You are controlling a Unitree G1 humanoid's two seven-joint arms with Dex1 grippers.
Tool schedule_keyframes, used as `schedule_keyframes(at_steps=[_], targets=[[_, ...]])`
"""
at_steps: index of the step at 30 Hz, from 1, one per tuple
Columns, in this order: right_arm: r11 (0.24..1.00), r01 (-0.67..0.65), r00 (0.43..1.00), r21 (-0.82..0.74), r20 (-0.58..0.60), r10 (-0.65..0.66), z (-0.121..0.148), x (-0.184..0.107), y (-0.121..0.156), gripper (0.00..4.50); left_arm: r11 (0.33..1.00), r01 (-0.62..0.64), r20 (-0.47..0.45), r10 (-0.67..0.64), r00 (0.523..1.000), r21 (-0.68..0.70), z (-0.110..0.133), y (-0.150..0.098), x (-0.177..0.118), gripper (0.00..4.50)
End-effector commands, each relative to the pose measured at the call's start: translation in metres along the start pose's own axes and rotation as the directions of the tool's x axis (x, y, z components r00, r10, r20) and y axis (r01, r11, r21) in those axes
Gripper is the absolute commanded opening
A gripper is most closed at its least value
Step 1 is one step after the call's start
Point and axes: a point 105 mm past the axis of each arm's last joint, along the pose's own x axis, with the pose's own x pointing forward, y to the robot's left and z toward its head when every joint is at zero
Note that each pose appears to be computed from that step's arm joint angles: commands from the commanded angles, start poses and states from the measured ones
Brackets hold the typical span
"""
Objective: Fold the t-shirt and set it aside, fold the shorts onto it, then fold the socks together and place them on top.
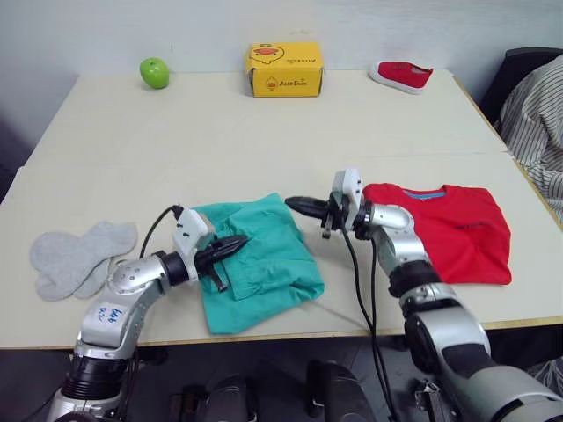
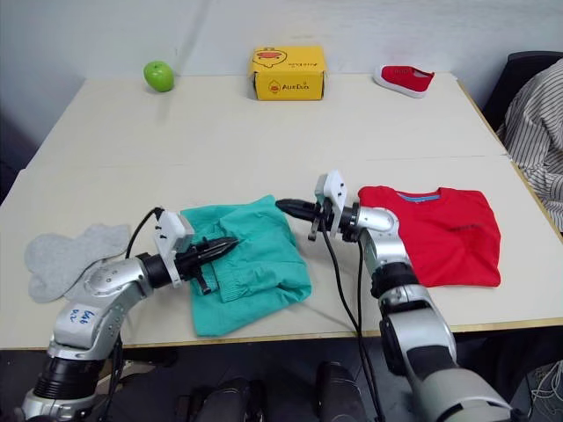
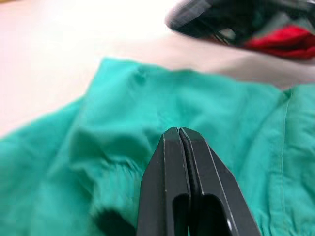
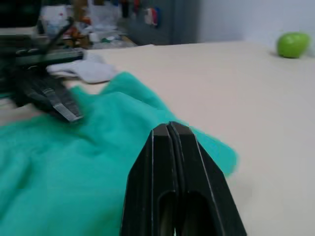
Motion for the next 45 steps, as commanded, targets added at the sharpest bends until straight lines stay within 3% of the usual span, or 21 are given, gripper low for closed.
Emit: schedule_keyframes(at_steps=[1,6,11,14,16,19,23,26,32,33,35,38,43,45], targets=[[0.993,-0.107,0.993,-0.046,-0.058,0.104,-0.007,0.006,0.037,0.03,0.999,-0.035,-0.036,0.036,0.999,0.029,-0.01,0.01,0.003,0.0],[0.985,-0.165,0.975,-0.039,-0.156,0.157,-0.027,-0.011,0.067,0.03,0.998,-0.06,-0.059,0.059,0.997,-0.021,-0.025,0.016,0.019,0.0],[0.967,-0.251,0.956,-0.031,-0.163,0.243,-0.007,-0.035,0.087,0.03,0.997,-0.077,-0.075,0.075,0.994,-0.013,-0.035,0.025,0.021,0.0],[0.975,-0.182,0.965,0.126,-0.17,0.202,0.007,-0.05,0.078,0.03,0.999,-0.04,-0.05,0.041,0.998,0.018,-0.031,0.024,0.019,0.0],[0.945,-0.088,0.969,0.316,-0.193,0.155,0.012,-0.056,0.065,0.56,0.999,-0.016,-0.032,0.017,0.999,0.041,-0.03,0.022,0.015,0.0],[0.815,0.059,0.942,0.577,-0.302,0.146,0.006,-0.062,0.053,1.6,0.997,-0.018,-0.018,0.02,1.0,0.071,-0.03,0.025,0.01,0.0],[0.646,0.198,0.938,0.737,-0.334,0.094,0.002,-0.054,0.025,3.01,0.997,-0.018,0.007,0.017,1.0,0.081,-0.028,0.029,0.005,0.0],[0.606,0.241,0.918,0.758,-0.38,0.111,-0.007,-0.046,0.02,4.01,0.996,0.007,0.001,-0.007,1.0,0.093,-0.029,0.026,0.004,0.0],[0.551,0.258,0.915,0.793,-0.384,0.124,-0.021,-0.001,0.018,4.01,0.995,0.013,-0.013,-0.012,1.0,0.102,-0.035,0.025,0.0,0.0],[0.552,0.239,0.92,0.799,-0.368,0.134,-0.019,0.009,0.02,3.84,0.995,0.01,-0.013,-0.009,1.0,0.101,-0.035,0.026,0.0,0.0],[0.565,0.203,0.928,0.799,-0.341,0.149,-0.016,0.025,0.024,3.38,0.995,0.006,-0.011,-0.005,1.0,0.098,-0.036,0.026,0.0,0.0],[0.588,0.188,0.935,0.786,-0.327,0.138,-0.012,0.031,0.023,2.31,0.995,0.016,-0.015,-0.015,1.0,0.096,-0.038,0.025,0.0,0.0],[0.647,0.095,0.953,0.757,-0.256,0.16,0.007,0.024,0.025,0.45,0.996,0.052,-0.002,-0.051,0.999,0.07,-0.038,0.02,0.001,0.0],[0.67,0.026,0.957,0.742,-0.211,0.197,0.026,0.013,0.03,0.03,0.997,0.082,0.052,-0.081,0.995,-0.009,-0.029,0.015,0.0,0.0]])
